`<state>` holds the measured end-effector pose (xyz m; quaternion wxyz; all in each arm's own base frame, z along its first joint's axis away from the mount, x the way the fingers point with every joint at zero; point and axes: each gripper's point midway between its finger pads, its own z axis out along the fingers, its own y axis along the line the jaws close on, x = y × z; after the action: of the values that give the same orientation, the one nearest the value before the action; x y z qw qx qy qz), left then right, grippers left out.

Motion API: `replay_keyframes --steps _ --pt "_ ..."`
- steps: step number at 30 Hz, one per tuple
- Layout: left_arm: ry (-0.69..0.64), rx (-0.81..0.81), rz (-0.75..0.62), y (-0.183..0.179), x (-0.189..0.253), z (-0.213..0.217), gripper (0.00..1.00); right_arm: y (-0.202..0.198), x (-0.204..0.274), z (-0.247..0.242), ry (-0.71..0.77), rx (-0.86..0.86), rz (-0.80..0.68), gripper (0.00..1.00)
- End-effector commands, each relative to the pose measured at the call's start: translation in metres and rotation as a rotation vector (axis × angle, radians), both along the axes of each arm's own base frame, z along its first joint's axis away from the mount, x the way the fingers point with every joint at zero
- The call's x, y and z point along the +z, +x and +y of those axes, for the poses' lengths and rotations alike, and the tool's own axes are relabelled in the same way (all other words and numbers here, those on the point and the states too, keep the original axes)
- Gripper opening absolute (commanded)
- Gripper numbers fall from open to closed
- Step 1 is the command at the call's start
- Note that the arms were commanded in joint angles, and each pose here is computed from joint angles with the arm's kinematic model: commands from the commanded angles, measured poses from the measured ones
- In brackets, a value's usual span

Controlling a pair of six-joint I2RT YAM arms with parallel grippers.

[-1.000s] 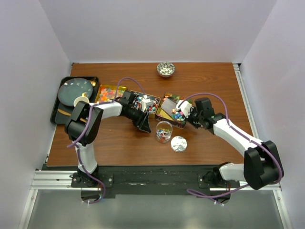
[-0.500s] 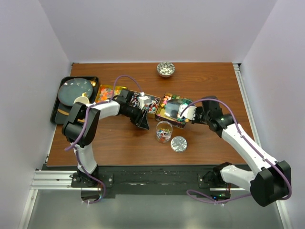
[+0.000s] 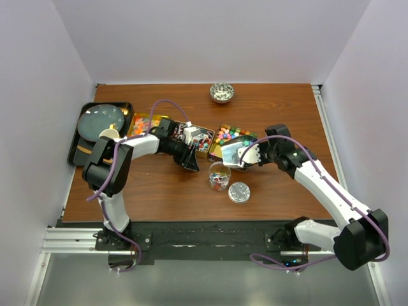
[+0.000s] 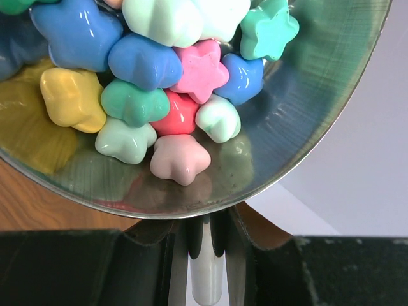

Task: Pack the candies
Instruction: Place the fake candies in the packing bottle.

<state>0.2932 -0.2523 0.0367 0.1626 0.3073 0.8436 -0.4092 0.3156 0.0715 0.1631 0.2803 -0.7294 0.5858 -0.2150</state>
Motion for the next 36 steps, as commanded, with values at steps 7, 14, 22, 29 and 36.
replay_keyframes --steps 7,14,22,29,36 --pt "-0.051 0.018 -0.047 0.017 0.016 -0.005 0.51 0.015 0.038 0.011 -0.098 0.094 -0.115 0.00" --pt "-0.061 0.020 -0.045 0.018 0.017 -0.006 0.51 0.019 0.043 0.013 -0.193 0.142 -0.131 0.00" --pt "-0.076 0.024 -0.039 0.020 0.020 -0.008 0.51 0.025 0.050 0.010 -0.307 0.190 -0.151 0.00" --pt "-0.080 0.024 -0.034 0.019 0.019 -0.009 0.51 0.029 0.056 0.013 -0.342 0.215 -0.169 0.00" --pt "-0.086 0.020 -0.034 0.020 0.018 -0.010 0.51 0.027 0.059 0.013 -0.378 0.242 -0.173 0.00"
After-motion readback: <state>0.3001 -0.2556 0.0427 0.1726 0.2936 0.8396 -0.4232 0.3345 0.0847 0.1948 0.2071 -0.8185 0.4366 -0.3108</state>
